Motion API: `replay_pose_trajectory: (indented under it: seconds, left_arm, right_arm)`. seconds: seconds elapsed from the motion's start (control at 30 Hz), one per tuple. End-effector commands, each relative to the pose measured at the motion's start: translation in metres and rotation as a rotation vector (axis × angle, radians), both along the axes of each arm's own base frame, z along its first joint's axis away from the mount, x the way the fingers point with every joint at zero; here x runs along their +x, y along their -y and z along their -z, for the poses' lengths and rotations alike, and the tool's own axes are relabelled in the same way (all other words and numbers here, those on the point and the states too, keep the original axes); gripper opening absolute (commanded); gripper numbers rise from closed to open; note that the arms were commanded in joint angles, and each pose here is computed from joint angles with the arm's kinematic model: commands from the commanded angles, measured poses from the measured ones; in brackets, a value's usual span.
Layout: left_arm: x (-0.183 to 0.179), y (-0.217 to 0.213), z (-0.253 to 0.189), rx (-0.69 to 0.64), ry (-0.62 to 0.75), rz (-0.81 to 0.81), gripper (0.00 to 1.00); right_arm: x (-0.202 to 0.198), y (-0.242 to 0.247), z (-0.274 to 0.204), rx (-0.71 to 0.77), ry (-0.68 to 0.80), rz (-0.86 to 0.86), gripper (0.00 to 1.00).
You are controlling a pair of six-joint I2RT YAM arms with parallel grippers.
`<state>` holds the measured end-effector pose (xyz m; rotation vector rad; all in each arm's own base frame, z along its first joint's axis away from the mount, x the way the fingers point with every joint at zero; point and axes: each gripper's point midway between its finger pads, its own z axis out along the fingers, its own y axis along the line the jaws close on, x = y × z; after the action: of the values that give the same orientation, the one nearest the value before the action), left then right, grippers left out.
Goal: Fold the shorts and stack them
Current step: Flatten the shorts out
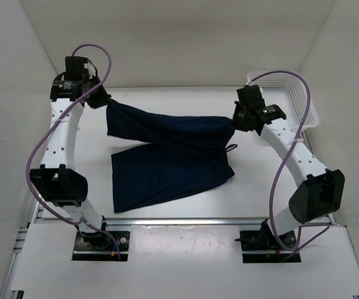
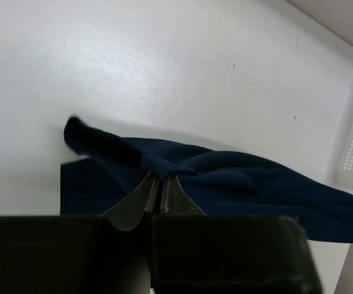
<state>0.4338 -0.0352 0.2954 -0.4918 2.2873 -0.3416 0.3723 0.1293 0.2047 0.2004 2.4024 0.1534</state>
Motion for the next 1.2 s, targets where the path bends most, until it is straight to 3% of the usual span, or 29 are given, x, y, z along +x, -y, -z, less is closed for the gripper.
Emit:
replay_pose_trajectory:
  seconds: [0.0, 0.23, 0.33, 0.47, 0.5, 0.53, 0.57, 0.6, 0.63, 0.7, 0.73, 0.87, 0.93, 1.07, 1.1, 1.13, 1.17]
  left_arm:
    - [-0.020, -0.004, -0.019, 0.001, 0.041, -0.032, 0.10]
    - [0.001, -0.008, -0.006, 0.017, 0.020, -0.049, 0.10]
    - [0.036, -0.017, 0.013, 0.049, 0.000, -0.062, 0.10]
    - [0.114, -0.030, 0.052, 0.085, -0.011, -0.092, 0.10]
    - [0.127, -0.036, 0.061, 0.085, -0.010, -0.101, 0.10]
    - [0.140, -0.036, 0.067, 0.085, 0.001, -0.102, 0.10]
    - [0.151, -0.039, 0.077, 0.064, 0.000, -0.104, 0.19]
    - [0.166, -0.034, 0.092, 0.032, -0.008, -0.090, 0.55]
    - [0.167, -0.028, 0.097, -0.024, -0.020, -0.056, 0.70]
    - [0.160, -0.022, 0.102, -0.057, -0.050, -0.039, 0.88]
    - [0.157, -0.024, 0.098, -0.048, -0.044, -0.048, 0.89]
    - [0.128, -0.033, 0.042, 0.029, 0.040, -0.084, 0.94]
    - [0.108, -0.039, 0.037, 0.061, 0.014, -0.103, 0.94]
    - [0.047, -0.045, 0.026, 0.105, -0.045, -0.131, 0.83]
    - [0.024, -0.046, 0.009, 0.112, -0.019, -0.140, 0.75]
    - [-0.001, -0.045, 0.051, 0.104, -0.139, -0.144, 0.71]
    - [-0.020, -0.038, 0.064, 0.077, -0.181, -0.128, 0.67]
  right_arm:
    - [-0.006, 0.008, -0.002, -0.025, 0.012, -0.001, 0.00]
    - [0.009, 0.002, -0.001, -0.025, 0.029, -0.009, 0.00]
    - [0.033, 0.000, 0.004, -0.065, 0.031, -0.003, 0.00]
    - [0.081, 0.000, 0.004, -0.089, 0.073, 0.039, 0.00]
    - [0.097, 0.007, 0.025, -0.115, 0.037, 0.065, 0.00]
    - [0.120, 0.004, 0.006, -0.087, 0.093, 0.086, 0.03]
    - [0.131, 0.006, 0.007, -0.088, 0.092, 0.095, 0.14]
    - [0.139, 0.007, 0.031, -0.096, 0.033, 0.093, 0.37]
    - [0.145, 0.005, 0.030, -0.090, 0.033, 0.099, 0.46]
    - [0.149, -0.004, 0.020, -0.073, 0.052, 0.083, 0.63]
    - [0.148, -0.004, 0.016, -0.068, 0.066, 0.084, 0.67]
    - [0.118, -0.002, 0.011, -0.060, 0.057, 0.065, 0.66]
    - [0.098, -0.006, 0.000, -0.029, 0.061, 0.049, 0.64]
    - [0.041, -0.020, 0.017, 0.075, -0.026, -0.012, 0.60]
    - [0.027, -0.022, 0.024, 0.107, -0.057, -0.011, 0.60]
    - [0.010, -0.021, 0.020, 0.136, -0.061, -0.018, 0.60]
    - [-0.016, -0.021, 0.050, 0.153, -0.147, -0.035, 0.60]
